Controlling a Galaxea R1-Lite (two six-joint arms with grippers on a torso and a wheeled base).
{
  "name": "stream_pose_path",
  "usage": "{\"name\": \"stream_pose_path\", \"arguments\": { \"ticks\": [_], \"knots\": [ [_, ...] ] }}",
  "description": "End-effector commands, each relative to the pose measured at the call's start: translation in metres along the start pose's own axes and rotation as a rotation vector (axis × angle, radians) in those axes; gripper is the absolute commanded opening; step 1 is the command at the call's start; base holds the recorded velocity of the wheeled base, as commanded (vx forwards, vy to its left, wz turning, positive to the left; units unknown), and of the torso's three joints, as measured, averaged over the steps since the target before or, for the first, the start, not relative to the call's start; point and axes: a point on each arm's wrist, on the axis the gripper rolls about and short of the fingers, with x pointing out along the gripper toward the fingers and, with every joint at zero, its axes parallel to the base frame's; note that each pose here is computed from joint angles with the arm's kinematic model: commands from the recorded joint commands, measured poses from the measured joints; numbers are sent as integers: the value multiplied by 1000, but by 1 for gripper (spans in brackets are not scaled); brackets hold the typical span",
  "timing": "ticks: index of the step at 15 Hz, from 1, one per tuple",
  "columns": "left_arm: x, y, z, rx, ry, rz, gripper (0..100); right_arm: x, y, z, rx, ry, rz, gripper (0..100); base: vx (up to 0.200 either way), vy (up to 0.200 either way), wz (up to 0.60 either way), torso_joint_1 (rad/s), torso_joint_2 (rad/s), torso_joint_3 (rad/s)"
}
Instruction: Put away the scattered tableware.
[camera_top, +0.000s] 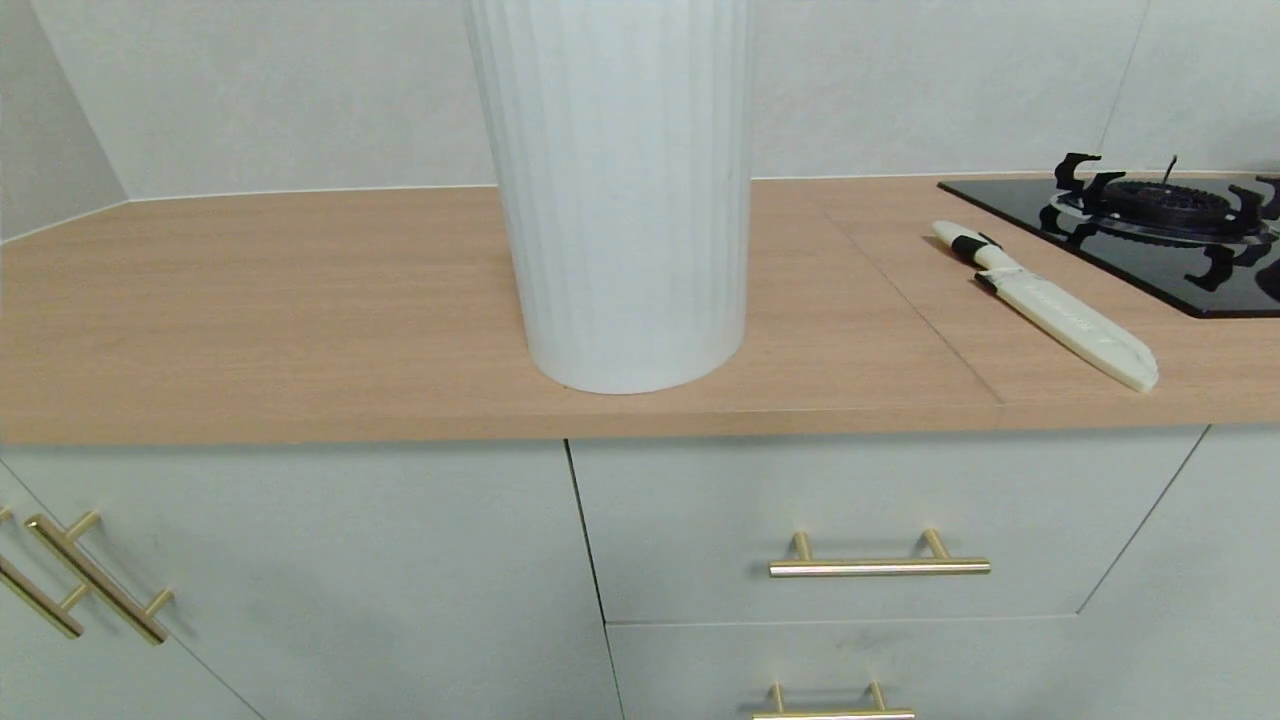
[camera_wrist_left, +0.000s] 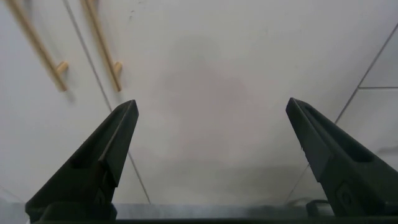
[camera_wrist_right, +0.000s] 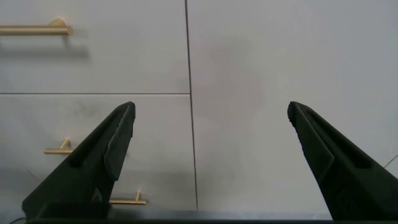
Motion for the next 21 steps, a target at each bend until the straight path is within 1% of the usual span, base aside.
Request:
{"name": "stream_pose_path", "arguments": {
  "ticks": [1, 14, 18, 21],
  "knots": [
    [0, 0, 0, 0, 2, 0, 100, 0, 0, 0, 0, 1, 1, 100, 0, 0, 0, 0, 0, 0],
    [0, 0, 0, 0, 2, 0, 100, 0, 0, 0, -6, 1, 1, 100, 0, 0, 0, 0, 0, 0],
    [0, 0, 0, 0, 2, 0, 100, 0, 0, 0, -6, 1, -1, 100, 0, 0, 0, 73, -223, -242],
    [0, 0, 0, 0, 2, 0, 100, 0, 0, 0, -6, 1, 1, 100, 0, 0, 0, 121, -513, -307]
  ]
}}
